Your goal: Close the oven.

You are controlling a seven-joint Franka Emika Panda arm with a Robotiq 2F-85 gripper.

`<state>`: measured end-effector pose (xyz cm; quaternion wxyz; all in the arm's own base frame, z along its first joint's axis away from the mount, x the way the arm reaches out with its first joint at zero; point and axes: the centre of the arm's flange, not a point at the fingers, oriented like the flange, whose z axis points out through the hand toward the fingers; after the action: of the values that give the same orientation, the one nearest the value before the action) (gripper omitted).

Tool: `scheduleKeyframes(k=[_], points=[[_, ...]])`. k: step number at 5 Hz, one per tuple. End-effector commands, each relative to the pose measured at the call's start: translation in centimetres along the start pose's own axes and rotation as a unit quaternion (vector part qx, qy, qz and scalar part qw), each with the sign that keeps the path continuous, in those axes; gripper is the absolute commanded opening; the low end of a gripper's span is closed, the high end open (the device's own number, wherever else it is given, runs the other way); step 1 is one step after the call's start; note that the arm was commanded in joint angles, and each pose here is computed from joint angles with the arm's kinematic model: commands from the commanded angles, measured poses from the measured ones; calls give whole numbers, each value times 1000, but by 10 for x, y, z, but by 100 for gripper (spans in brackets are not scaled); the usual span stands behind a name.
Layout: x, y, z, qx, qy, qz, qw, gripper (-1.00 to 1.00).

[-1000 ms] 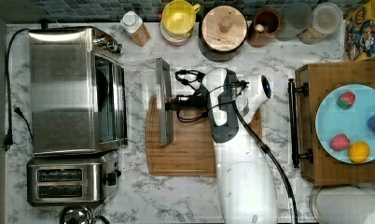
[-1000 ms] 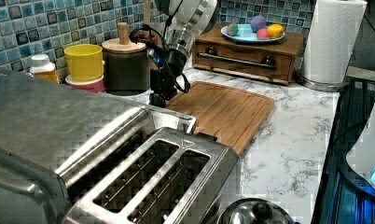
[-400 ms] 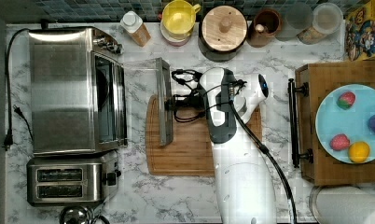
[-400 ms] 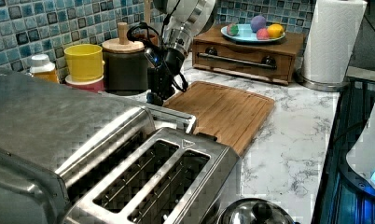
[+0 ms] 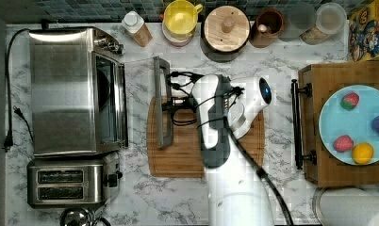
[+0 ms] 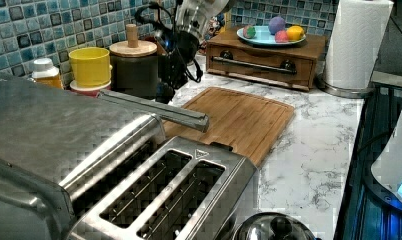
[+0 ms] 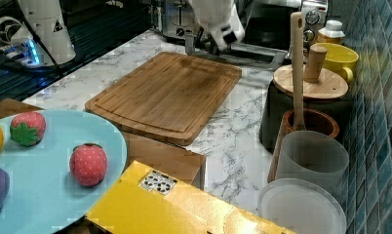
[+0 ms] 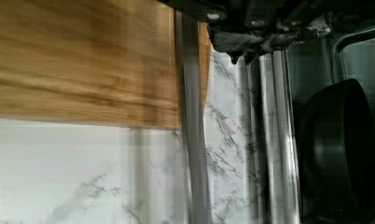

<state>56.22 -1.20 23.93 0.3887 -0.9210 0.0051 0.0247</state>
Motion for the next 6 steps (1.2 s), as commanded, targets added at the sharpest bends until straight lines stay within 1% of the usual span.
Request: scheduleKeyframes(k=[1, 2, 3, 4, 6], points=[[-14, -232, 104, -136, -90, -178, 970, -100], [-27, -241, 120, -207, -68, -174, 960, -100], [-40, -258, 96, -313, 2, -114, 943, -100], [-65, -276, 30, -286, 79, -78, 952, -100], [-65, -276, 30, -286, 79, -78, 952, -100]])
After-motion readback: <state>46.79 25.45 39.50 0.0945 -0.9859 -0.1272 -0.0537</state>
